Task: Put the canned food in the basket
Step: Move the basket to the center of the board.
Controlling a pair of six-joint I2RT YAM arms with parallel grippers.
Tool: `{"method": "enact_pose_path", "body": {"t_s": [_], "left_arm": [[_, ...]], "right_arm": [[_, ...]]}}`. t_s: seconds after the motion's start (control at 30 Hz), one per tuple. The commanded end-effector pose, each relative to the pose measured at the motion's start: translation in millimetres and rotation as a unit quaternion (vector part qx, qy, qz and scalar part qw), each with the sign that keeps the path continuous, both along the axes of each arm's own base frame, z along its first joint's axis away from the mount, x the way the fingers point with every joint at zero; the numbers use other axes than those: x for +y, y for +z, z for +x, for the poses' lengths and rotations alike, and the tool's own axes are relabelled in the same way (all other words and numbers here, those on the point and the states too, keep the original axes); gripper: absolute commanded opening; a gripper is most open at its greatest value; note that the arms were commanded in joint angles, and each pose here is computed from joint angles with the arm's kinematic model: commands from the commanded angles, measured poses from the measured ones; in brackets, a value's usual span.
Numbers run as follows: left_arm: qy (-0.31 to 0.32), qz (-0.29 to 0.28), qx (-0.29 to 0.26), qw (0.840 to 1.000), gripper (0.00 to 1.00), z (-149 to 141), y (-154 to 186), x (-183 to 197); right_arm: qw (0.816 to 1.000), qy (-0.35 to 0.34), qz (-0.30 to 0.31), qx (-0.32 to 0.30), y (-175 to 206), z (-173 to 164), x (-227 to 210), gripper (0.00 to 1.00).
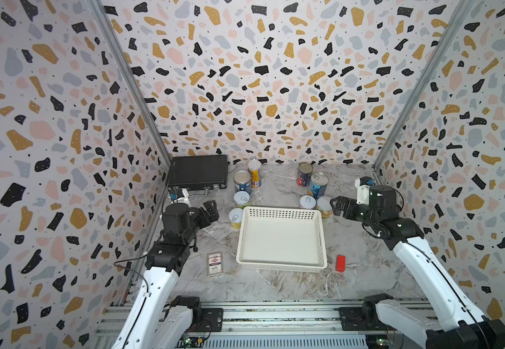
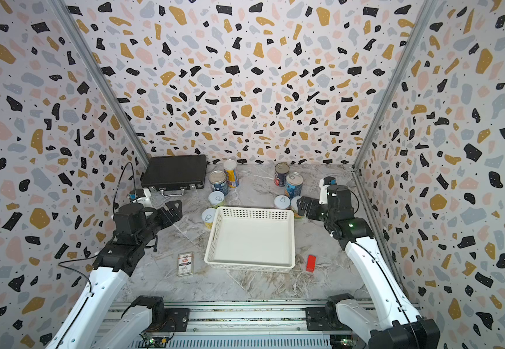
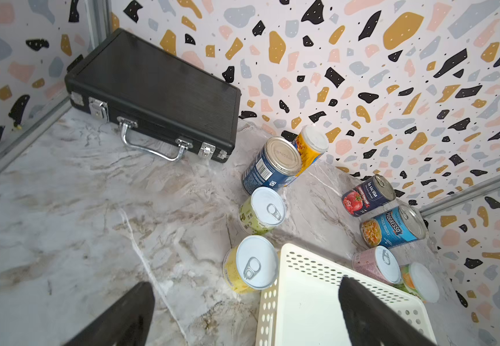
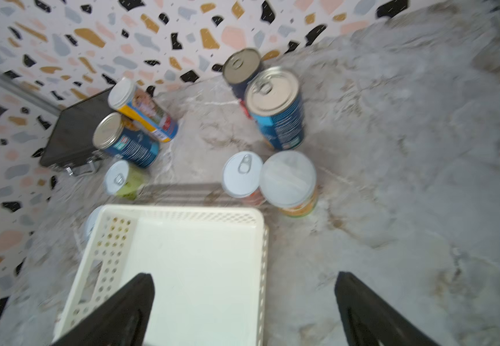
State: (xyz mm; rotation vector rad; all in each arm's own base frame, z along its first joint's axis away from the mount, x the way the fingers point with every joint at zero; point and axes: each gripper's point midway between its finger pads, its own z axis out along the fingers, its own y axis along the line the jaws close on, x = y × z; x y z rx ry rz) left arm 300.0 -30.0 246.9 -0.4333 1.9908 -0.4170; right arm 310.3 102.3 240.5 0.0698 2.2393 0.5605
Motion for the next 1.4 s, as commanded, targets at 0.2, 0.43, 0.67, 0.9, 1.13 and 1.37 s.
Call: {"method": "enact_pose_path", "body": {"t_s": [0.2, 0.43, 0.67, 0.9, 1.13, 1.37], "left_arm": [[-0.035, -0.080, 0.090, 0.992, 1.00, -4.0, -16.5, -12.1], [-0.001, -0.072, 0.135, 0.988, 1.00, -4.6, -33.9, -1.7], [-0.004, -0.066, 0.125, 0.990, 1.00, -8.0, -26.3, -1.2], [-0.005, -0.067, 0.136, 0.988, 1.00, -5.3, -33.3, -1.9], [-0.009, -0.070, 0.149, 0.986, 1.00, -2.4, -39.4, -4.0], [-0.009, -0.070, 0.152, 0.986, 1.00, -1.6, -41.0, -3.8]], "right_arm": [[0.996, 0.030, 0.021, 0.078, -33.5, -24.9, 9.7, 1.00], [0.994, 0.013, 0.025, 0.109, -71.3, -19.2, 9.2, 0.99], [0.985, 0.017, 0.022, 0.171, -108.6, -9.3, 15.3, 0.92], [0.981, 0.020, 0.010, 0.191, -127.1, -1.4, 16.4, 0.91], [0.979, 0.045, 0.001, 0.199, -137.8, 14.4, 33.2, 0.77], [0.976, 0.043, -0.054, 0.206, -145.8, 29.3, 39.8, 0.68]]}}
